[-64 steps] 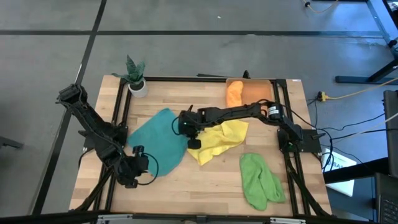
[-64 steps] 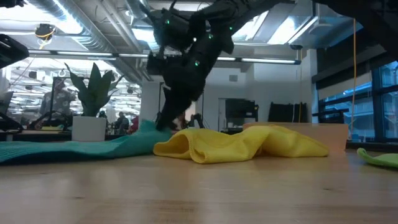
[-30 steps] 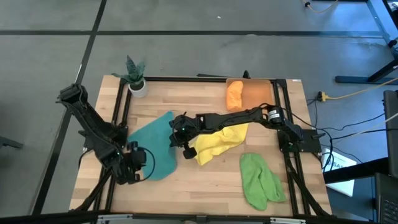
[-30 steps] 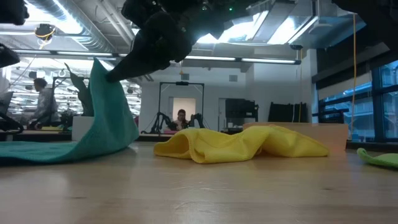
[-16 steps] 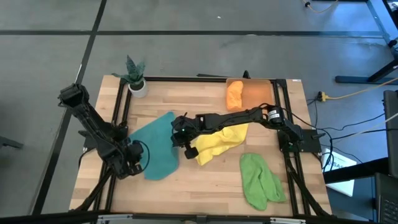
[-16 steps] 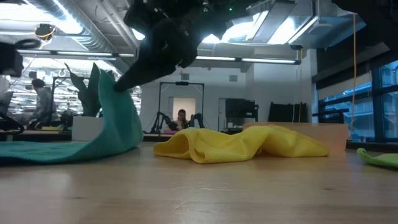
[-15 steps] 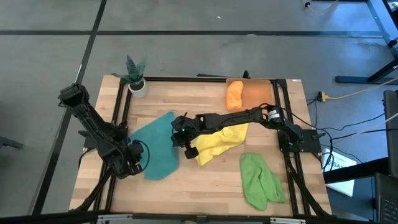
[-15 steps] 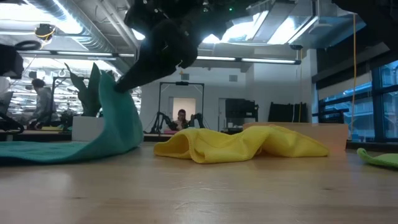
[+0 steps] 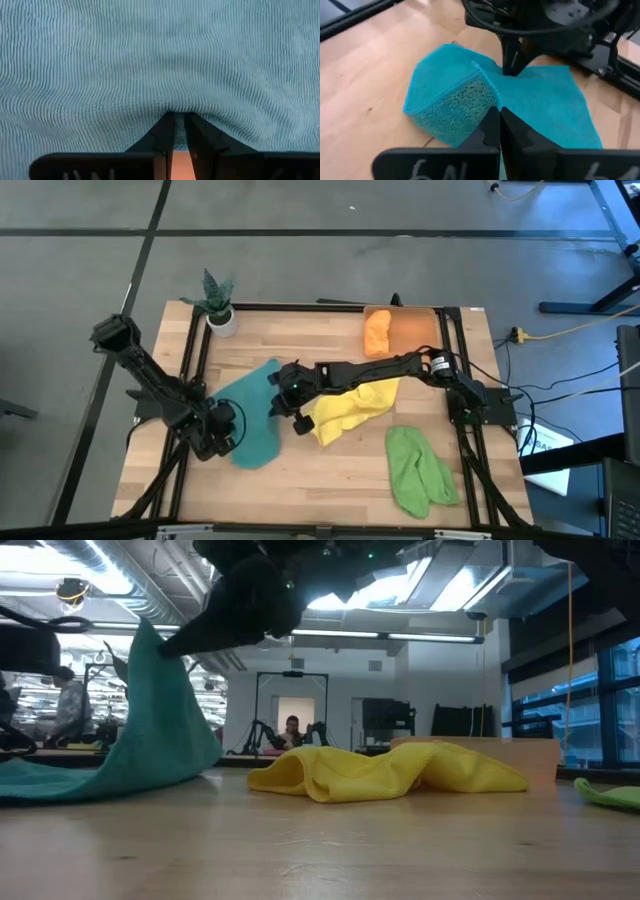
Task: Roll microfiber towels into tight, uniform cylinder then place into a basket
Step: Roll the blue microfiber towel
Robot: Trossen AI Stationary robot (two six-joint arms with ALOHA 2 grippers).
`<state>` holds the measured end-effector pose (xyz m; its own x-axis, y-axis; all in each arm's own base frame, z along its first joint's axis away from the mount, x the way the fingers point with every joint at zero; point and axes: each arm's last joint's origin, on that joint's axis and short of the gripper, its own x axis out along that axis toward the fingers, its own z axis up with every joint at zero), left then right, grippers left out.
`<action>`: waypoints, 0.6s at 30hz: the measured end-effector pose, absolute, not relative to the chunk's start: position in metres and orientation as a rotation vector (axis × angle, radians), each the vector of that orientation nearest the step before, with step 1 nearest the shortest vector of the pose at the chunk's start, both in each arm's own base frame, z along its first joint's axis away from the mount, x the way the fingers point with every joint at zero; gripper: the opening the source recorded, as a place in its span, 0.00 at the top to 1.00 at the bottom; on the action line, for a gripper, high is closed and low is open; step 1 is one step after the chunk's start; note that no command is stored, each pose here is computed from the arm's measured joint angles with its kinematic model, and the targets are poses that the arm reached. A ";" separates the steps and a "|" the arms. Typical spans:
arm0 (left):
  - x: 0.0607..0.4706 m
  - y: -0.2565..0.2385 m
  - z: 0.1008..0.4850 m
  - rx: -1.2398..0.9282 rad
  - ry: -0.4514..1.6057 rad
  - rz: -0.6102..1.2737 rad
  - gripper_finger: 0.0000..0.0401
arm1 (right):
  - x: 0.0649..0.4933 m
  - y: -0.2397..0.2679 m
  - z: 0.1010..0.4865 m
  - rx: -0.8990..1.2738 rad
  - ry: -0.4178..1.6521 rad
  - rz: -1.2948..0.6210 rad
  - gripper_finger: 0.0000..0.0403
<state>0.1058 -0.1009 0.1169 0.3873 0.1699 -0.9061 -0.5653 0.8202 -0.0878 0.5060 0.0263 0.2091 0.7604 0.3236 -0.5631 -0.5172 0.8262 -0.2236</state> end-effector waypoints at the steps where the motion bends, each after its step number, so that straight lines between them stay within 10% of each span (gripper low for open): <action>1: 0.107 -0.100 0.117 -0.416 1.078 0.484 0.88 | 0.507 0.027 0.209 -0.391 0.517 0.490 1.00; 18: 0.114 -0.103 0.123 -0.393 1.118 0.434 0.88 | 0.514 0.036 0.216 -0.392 0.338 0.583 1.00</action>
